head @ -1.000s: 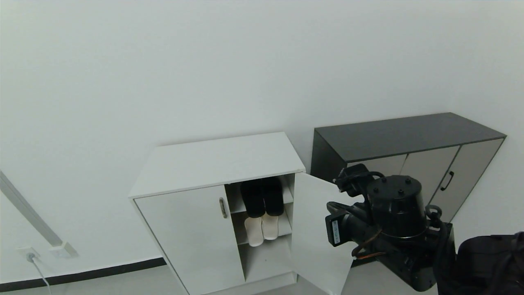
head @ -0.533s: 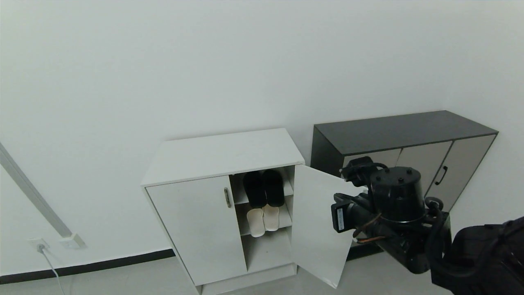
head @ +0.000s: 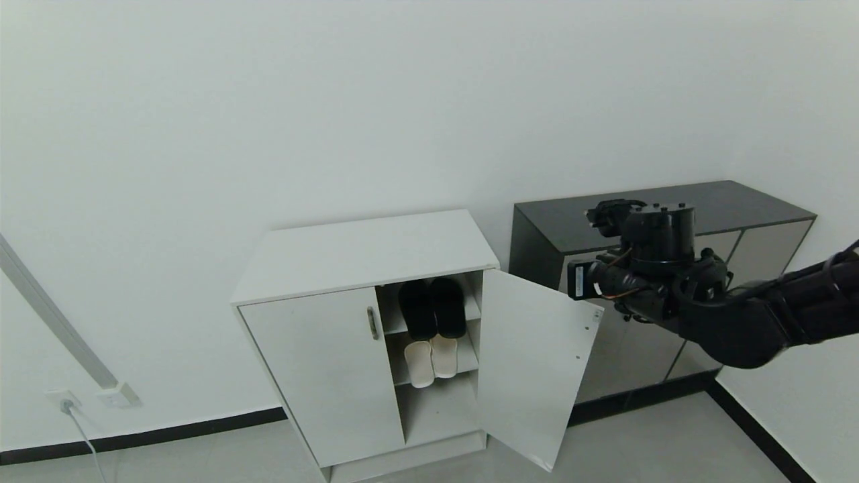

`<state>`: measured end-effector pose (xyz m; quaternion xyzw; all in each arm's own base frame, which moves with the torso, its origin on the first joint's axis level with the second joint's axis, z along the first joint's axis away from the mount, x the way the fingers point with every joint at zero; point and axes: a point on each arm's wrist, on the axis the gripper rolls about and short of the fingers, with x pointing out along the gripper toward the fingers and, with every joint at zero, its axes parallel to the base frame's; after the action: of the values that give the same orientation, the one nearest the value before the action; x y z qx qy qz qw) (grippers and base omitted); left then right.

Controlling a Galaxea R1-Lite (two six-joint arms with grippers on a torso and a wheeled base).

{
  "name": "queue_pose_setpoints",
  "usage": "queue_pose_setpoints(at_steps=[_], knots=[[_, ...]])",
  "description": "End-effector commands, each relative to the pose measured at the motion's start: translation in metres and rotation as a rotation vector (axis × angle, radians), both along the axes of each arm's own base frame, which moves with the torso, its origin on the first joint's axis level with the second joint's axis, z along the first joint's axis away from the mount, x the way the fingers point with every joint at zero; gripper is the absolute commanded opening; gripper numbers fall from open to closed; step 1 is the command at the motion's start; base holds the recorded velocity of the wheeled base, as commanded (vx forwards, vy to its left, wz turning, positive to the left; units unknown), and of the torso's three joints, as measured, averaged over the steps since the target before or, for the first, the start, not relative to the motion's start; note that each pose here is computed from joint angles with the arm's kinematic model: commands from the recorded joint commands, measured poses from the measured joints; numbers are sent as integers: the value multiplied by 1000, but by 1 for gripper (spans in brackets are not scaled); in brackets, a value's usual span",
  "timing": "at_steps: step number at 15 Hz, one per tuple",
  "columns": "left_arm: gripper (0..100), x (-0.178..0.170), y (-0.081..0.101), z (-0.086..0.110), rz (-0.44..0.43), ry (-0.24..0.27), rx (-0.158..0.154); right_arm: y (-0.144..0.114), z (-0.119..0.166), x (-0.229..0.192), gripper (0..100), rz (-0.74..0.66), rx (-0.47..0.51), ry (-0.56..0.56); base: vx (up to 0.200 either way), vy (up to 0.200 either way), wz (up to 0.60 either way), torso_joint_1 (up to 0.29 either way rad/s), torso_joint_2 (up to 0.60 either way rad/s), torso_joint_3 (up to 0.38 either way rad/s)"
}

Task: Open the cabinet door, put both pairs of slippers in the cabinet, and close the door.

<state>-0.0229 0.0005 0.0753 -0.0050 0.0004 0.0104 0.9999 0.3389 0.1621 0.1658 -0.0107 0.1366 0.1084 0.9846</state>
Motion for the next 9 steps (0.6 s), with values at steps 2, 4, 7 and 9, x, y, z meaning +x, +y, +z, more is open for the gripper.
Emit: queue_pose_setpoints(at_steps=[2, 4, 7, 9], knots=[[0, 0, 0, 0, 1, 1, -1, -19, -16, 52, 0, -45, 1, 40, 0, 0, 0, 0, 0, 0], [0, 0, 0, 0, 1, 1, -1, -31, -24, 75, 0, -83, 3, 55, 0, 0, 0, 0, 0, 0], [0, 0, 0, 0, 2, 1, -1, -48, -43, 104, 0, -129, 0, 81, 0, 0, 0, 0, 0, 0], [0, 0, 0, 0, 1, 1, -1, -55, -56, 116, 0, -148, -2, 93, 0, 0, 0, 0, 0, 0]])
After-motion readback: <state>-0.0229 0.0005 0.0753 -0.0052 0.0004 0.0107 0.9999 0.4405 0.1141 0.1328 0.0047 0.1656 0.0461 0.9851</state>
